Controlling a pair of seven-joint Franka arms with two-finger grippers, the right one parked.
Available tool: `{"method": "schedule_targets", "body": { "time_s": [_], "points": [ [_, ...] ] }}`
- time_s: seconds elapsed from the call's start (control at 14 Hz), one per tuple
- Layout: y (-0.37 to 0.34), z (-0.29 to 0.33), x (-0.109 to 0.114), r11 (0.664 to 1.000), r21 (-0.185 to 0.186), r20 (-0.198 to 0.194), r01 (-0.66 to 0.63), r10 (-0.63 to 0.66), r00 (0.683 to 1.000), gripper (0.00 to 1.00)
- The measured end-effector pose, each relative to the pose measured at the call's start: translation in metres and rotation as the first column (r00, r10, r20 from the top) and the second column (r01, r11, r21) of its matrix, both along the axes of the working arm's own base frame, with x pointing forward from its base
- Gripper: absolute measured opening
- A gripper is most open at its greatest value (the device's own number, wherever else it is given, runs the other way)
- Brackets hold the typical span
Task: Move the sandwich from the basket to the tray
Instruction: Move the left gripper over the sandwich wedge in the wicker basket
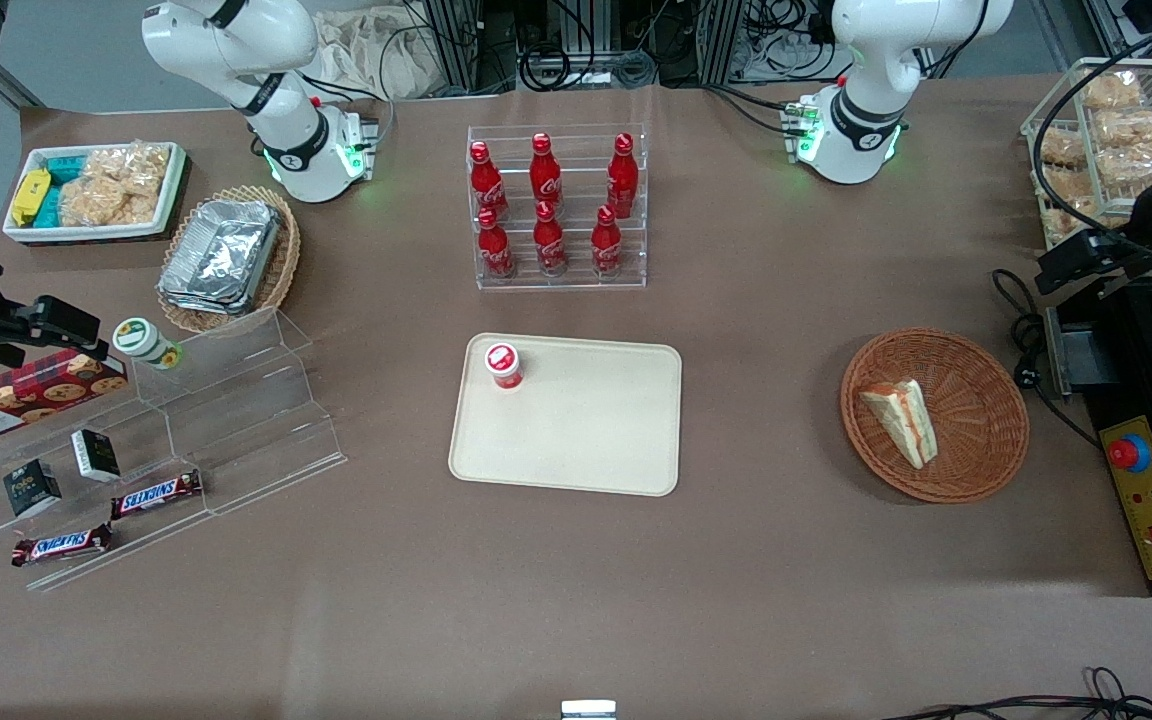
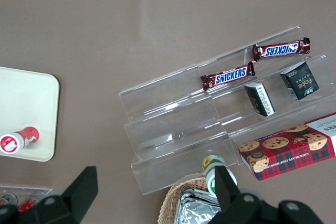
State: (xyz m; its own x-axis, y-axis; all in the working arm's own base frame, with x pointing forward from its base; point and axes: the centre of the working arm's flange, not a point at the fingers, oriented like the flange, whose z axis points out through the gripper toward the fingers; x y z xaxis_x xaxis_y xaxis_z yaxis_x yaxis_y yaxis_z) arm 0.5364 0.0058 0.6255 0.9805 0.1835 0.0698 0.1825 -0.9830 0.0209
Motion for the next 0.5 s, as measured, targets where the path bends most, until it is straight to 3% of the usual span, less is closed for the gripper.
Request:
{"method": "schedule_targets", "body": {
  "time_s": [0.29,0.5],
  "points": [
    [0.001,0.003,-0.001,1.000,0.001,-0.008,0.003,-0.003,1.000,1.00],
    [0.002,-0.013,0.005,1.000,0.002,-0.043,0.005,-0.005,0.999,1.00]
  ]
}}
